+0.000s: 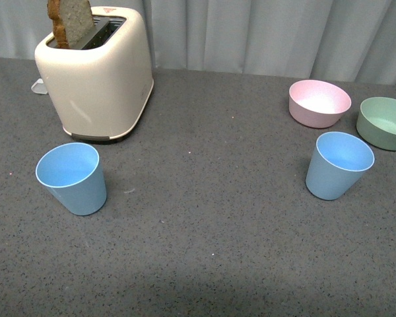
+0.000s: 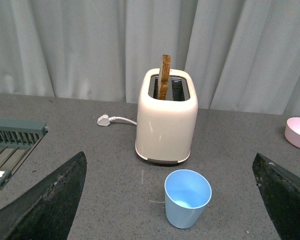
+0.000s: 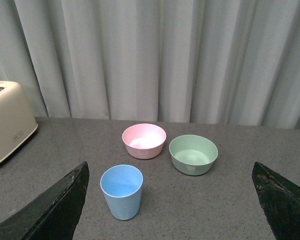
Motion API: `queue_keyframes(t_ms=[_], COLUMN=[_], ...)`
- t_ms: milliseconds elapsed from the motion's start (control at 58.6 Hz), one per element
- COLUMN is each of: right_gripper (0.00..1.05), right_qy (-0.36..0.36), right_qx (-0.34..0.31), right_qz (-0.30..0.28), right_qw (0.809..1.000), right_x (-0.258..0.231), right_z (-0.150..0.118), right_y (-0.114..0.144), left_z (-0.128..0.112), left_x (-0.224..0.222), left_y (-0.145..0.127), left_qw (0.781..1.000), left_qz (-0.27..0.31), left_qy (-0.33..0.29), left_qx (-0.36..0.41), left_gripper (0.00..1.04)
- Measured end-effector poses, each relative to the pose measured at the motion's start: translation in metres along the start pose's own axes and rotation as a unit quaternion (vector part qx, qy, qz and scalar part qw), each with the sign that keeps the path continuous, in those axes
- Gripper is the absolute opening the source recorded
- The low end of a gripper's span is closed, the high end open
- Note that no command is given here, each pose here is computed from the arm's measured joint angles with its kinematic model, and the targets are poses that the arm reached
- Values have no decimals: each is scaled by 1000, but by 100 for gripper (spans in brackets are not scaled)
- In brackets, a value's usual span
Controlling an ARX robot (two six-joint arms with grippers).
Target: Stack blue cups with both arms
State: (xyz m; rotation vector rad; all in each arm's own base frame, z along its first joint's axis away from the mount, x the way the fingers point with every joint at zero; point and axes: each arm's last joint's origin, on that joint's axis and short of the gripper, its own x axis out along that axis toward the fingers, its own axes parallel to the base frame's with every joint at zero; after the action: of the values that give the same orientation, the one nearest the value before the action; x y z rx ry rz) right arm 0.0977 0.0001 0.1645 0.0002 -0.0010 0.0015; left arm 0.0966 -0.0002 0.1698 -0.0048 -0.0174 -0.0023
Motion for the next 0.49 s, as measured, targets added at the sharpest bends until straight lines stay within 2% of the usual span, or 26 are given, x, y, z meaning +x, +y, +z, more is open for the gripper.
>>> queue_keyframes(t_ms=[375, 495], right_gripper=[95, 95], right_qy=[0, 0], right_qx=[0, 0], right_qz=[0, 0], right_qw=[1000, 1000], right_x=[0, 0], right_z=[0, 0], right_y=[0, 0], left_z=[0, -10], left_x=[0, 4], left_y=[0, 1], left_qw=[1000, 986], left_qz=[3, 122], left_qy=[1, 111], left_qx=[0, -31], left_gripper=[98, 98])
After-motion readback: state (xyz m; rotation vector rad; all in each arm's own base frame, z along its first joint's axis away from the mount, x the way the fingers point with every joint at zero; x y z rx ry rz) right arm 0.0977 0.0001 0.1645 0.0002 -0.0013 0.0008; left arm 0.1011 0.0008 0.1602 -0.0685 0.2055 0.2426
